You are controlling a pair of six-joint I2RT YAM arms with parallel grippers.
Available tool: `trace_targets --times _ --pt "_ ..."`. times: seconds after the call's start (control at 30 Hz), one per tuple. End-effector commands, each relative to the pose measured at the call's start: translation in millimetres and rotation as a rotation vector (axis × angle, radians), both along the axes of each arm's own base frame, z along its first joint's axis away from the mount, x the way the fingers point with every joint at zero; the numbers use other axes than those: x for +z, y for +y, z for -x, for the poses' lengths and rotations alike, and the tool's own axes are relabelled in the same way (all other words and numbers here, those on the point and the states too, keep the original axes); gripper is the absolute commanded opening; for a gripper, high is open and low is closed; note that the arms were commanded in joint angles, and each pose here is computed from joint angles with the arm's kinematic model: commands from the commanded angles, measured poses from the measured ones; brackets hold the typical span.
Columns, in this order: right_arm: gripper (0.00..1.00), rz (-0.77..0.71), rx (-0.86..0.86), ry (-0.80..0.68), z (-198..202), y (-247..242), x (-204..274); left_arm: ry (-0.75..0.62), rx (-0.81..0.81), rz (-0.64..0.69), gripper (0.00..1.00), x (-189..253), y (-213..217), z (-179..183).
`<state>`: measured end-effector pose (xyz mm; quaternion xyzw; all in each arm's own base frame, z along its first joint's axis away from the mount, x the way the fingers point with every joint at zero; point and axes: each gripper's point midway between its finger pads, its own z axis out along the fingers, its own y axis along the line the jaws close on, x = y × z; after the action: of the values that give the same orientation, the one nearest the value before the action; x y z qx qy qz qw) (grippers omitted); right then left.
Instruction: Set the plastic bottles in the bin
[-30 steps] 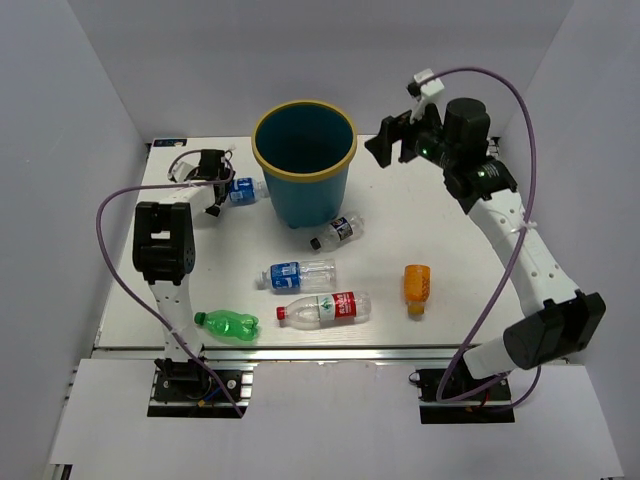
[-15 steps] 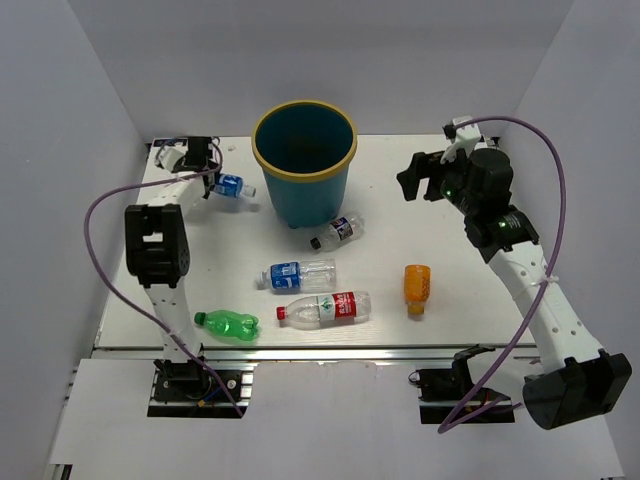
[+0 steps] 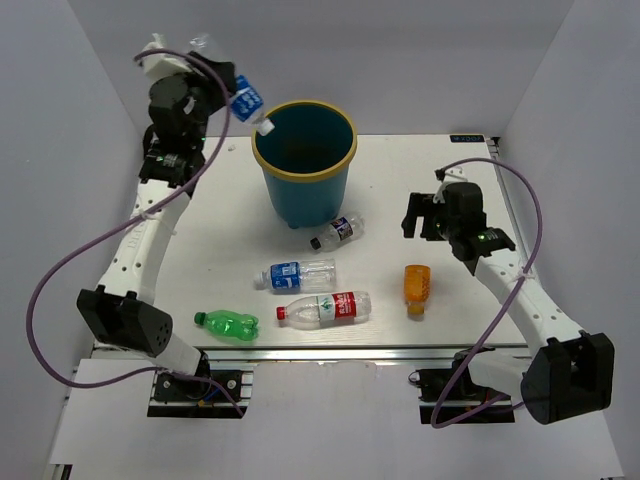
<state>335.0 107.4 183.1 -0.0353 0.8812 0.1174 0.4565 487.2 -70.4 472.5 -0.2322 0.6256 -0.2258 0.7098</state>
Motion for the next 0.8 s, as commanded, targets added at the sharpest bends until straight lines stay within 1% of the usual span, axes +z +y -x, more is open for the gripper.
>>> trace_targets --times 0.0,0.1,0.13,0.2,0.3,0.33,0.37,0.43,0.47,0.57,0.7,0.73,0.77 --pt "0.89 -0.004 -0.002 0.033 9.9 -1.9 -14.1 0.019 -0.195 -0.161 0.47 -18.1 -68.4 -9.0" --pt "0.89 0.025 -0.018 0.086 19.0 -8.3 -34.7 0.029 -0.199 -0.217 0.49 -23.5 -89.5 -13.2" --pt "0.89 0.032 -0.019 0.116 23.2 -9.4 -43.2 0.055 -0.204 -0.234 0.5 -35.6 -100.2 -18.9" --pt "0.89 0.022 -0.03 0.159 29.1 -9.5 -56.4 0.085 -0.213 -0.243 0.52 -45.4 -107.9 -23.6" --pt "0.89 -0.015 -0.014 0.208 36.7 -2.4 -68.9 0.12 -0.214 -0.251 0.64 -61.6 -111.4 -29.2" --pt "0.89 -0.027 -0.017 0.231 41.4 -1.4 -76.1 0.129 -0.213 -0.256 0.74 -64.7 -111.7 -29.7" --pt "0.89 -0.052 0.007 0.251 46.5 4.3 -79.6 0.145 -0.207 -0.264 0.81 -69.6 -110.7 -30.9" --pt "0.89 -0.061 0.004 0.287 54.9 4.5 -91.0 0.147 -0.212 -0.274 0.96 -67.8 -111.1 -30.8" --pt "0.89 -0.061 0.006 0.299 57.9 4.5 -94.6 0.147 -0.225 -0.278 0.98 -67.5 -113.2 -29.8" --pt "0.89 -0.072 -0.003 0.348 69.6 4.0 -106.5 0.125 -0.243 -0.279 0.98 -59.0 -115.3 -26.1" --pt "0.89 -0.074 -0.02 0.396 83.9 1.0 -117.5 0.102 -0.245 -0.277 0.98 -39.2 -115.4 -24.6" --pt "0.89 -0.075 -0.024 0.405 86.0 0.6 -120.2 0.074 -0.238 -0.269 0.98 -22.3 -114.4 -21.8" --pt "0.88 -0.076 -0.03 0.42 90.0 -0.3 -124.9 0.078 -0.23 -0.27 0.98 -19.2 -111.7 -20.9"
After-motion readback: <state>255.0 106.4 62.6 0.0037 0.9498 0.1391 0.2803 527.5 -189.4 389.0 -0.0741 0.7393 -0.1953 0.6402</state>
